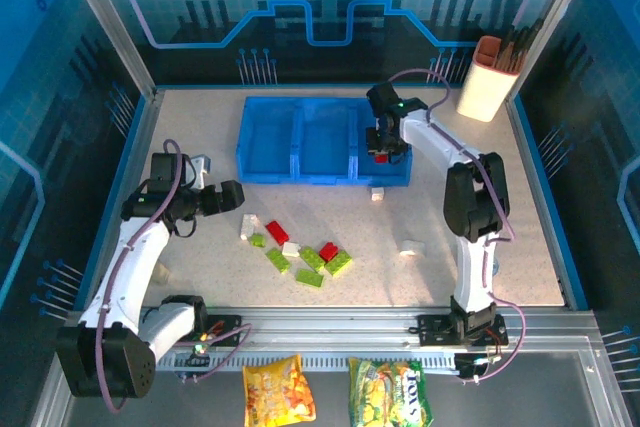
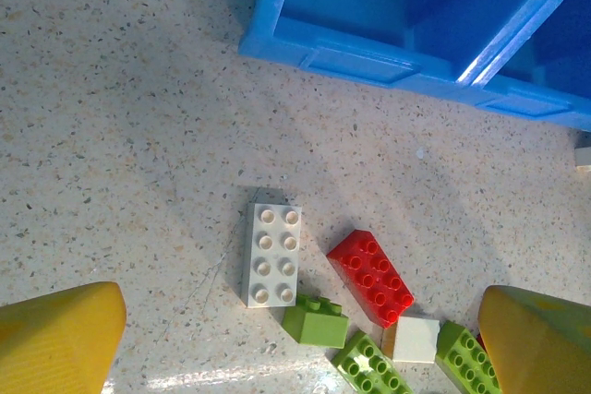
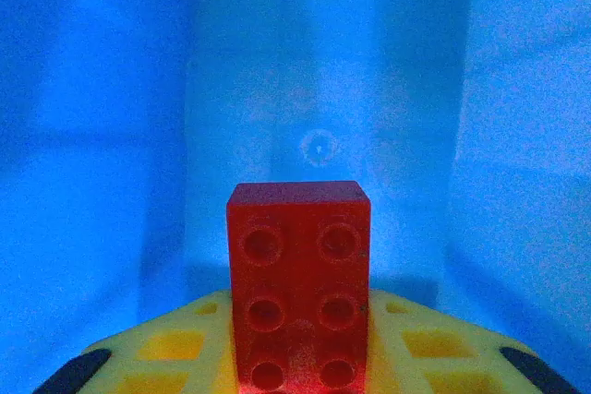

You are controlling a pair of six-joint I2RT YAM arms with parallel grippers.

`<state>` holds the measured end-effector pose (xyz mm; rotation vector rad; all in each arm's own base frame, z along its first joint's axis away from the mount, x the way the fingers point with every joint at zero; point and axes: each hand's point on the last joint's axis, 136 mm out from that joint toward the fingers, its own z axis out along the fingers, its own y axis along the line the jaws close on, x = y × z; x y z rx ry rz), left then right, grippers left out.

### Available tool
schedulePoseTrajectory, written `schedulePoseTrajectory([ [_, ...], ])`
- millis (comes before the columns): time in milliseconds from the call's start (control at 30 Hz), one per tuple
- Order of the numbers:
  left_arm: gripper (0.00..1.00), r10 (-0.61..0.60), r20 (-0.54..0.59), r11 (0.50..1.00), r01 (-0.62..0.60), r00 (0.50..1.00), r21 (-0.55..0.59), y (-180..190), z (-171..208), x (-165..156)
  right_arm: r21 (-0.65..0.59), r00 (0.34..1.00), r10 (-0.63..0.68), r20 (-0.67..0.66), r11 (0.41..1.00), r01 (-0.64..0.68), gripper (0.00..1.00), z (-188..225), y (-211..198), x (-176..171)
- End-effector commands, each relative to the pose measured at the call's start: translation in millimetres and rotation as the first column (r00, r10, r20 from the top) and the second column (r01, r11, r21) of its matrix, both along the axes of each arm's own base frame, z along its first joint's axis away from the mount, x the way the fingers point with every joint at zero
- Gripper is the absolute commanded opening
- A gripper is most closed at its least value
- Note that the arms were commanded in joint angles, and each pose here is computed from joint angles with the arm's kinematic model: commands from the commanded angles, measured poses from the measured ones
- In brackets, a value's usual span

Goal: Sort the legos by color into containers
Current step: Place the lego in the container.

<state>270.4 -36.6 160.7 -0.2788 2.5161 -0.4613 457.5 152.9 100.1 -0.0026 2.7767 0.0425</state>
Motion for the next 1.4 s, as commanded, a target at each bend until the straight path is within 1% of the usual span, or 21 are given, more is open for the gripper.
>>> schedulePoseTrajectory([
  [0,0.99,-0.009,0.002,1.0,0.009,1.0,0.01,1.4,-3.7,-3.4,0.0,1.0,0.013,-0.021,1.0,-0.013,0.33,-11.7,-2.9,14.5],
  [267,0.99,-0.014,-0.002,1.0,0.014,1.0,0.001,-0.4,-4.8,-3.7,-0.035,0.998,0.022,-0.061,0.999,-0.024,0.32,-42.3,-11.4,35.8],
  [467,0.99,-0.016,-0.002,1.0,0.016,1.0,-0.002,-1.0,-4.8,-3.3,-0.036,0.997,0.031,-0.07,0.999,-0.034,0.32,-53.4,-14.7,43.9],
  [567,0.99,-0.016,-0.004,1.0,0.016,1.0,-0.003,-1.1,-5.2,-3.6,-0.029,0.998,0.032,-0.063,0.999,-0.033,0.32,-53.0,-14.3,45.7],
  [600,0.99,-0.016,-0.002,1.0,0.016,1.0,-0.002,-0.9,-4.8,-3.4,-0.035,0.996,0.03,-0.089,0.999,-0.034,0.33,-66.8,-14.6,43.7],
  [633,0.99,-0.016,-0.002,1.0,0.016,1.0,-0.003,-1.0,-4.8,-3.3,-0.032,0.995,0.028,-0.091,0.999,-0.031,0.33,-68.7,-14.2,43.9],
  [900,0.99,-0.019,-0.001,1.0,0.019,1.0,-0.007,-1.9,-4.5,-3.4,-0.021,0.995,0.02,-0.098,1.0,-0.022,0.37,-75.4,-12.7,43.3],
  [1133,0.99,-0.02,0.0,1.0,0.02,1.0,-0.009,-2.3,-4.2,-3.2,-0.016,0.997,0.017,-0.078,1.0,-0.019,0.46,-61.3,-11.7,43.3],
  [1167,0.99,-0.021,-0.001,1.0,0.021,1.0,-0.009,-2.4,-4.5,-3.3,-0.012,0.998,0.019,-0.055,1.0,-0.019,0.47,-48.5,-11.7,44.7],
  [1367,0.99,-0.019,-0.002,1.0,0.019,1.0,-0.008,-2.1,-4.4,-3.8,0.003,1.0,0.026,0.004,1.0,-0.026,0.5,-7.3,-10.3,42.5],
])
